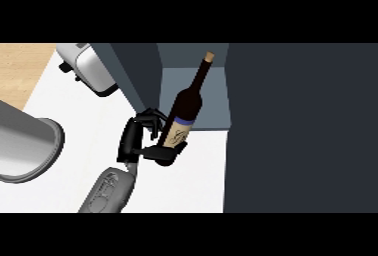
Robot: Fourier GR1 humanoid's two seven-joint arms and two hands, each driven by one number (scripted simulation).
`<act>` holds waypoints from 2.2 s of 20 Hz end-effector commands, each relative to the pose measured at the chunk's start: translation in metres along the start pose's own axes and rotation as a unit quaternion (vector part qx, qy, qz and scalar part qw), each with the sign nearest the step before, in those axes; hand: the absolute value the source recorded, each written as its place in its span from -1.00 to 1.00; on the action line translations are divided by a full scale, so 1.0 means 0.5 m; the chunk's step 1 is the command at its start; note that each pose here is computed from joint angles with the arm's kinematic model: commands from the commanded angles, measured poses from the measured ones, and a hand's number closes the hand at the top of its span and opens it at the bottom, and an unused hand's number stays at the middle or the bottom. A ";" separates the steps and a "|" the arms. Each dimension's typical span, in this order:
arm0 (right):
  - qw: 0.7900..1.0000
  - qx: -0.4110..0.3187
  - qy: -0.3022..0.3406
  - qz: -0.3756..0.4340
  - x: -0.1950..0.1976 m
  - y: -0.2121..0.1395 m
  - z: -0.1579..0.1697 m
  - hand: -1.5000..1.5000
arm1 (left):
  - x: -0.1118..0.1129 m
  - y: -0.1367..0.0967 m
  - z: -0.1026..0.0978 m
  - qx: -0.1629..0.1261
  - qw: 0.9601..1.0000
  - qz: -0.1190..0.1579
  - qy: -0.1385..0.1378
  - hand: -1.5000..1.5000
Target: Pick up the wine, place it into the cabinet and close the cabinet
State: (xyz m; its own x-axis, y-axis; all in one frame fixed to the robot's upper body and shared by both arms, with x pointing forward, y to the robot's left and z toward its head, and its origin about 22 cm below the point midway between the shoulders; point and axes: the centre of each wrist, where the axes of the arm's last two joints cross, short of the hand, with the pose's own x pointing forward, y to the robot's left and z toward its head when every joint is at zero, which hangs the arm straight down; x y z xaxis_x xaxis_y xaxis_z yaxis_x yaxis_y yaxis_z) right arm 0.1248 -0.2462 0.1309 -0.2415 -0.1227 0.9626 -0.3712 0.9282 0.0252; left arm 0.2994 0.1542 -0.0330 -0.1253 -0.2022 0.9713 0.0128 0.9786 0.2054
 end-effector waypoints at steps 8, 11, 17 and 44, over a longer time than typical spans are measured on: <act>0.999 0.014 -0.032 -0.005 0.046 -0.021 0.041 -1.00 | 0.096 -0.116 -0.060 -0.003 1.000 -0.003 0.011 1.00; 1.000 -0.003 -0.028 -0.003 0.046 0.013 0.045 -1.00 | 0.087 -0.126 -0.083 0.004 1.000 -0.007 0.020 1.00; 0.999 0.012 -0.029 -0.016 0.056 0.009 0.059 -1.00 | 0.071 -0.136 -0.118 0.020 0.998 -0.043 0.044 1.00; 0.999 0.030 -0.032 -0.031 0.029 -0.023 0.031 -1.00 | -0.005 -0.080 -0.180 0.114 0.983 -0.102 0.100 1.00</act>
State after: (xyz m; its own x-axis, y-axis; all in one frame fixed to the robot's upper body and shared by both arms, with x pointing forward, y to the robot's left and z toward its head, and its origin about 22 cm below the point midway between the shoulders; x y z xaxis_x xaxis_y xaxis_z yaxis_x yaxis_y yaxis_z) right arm 0.1243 -0.2628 0.1265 -0.2583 -0.1305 0.9572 -0.4114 0.9114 0.0133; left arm 0.3882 0.1064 -0.0285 0.1034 -0.3932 0.9136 -0.1834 0.8953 0.4060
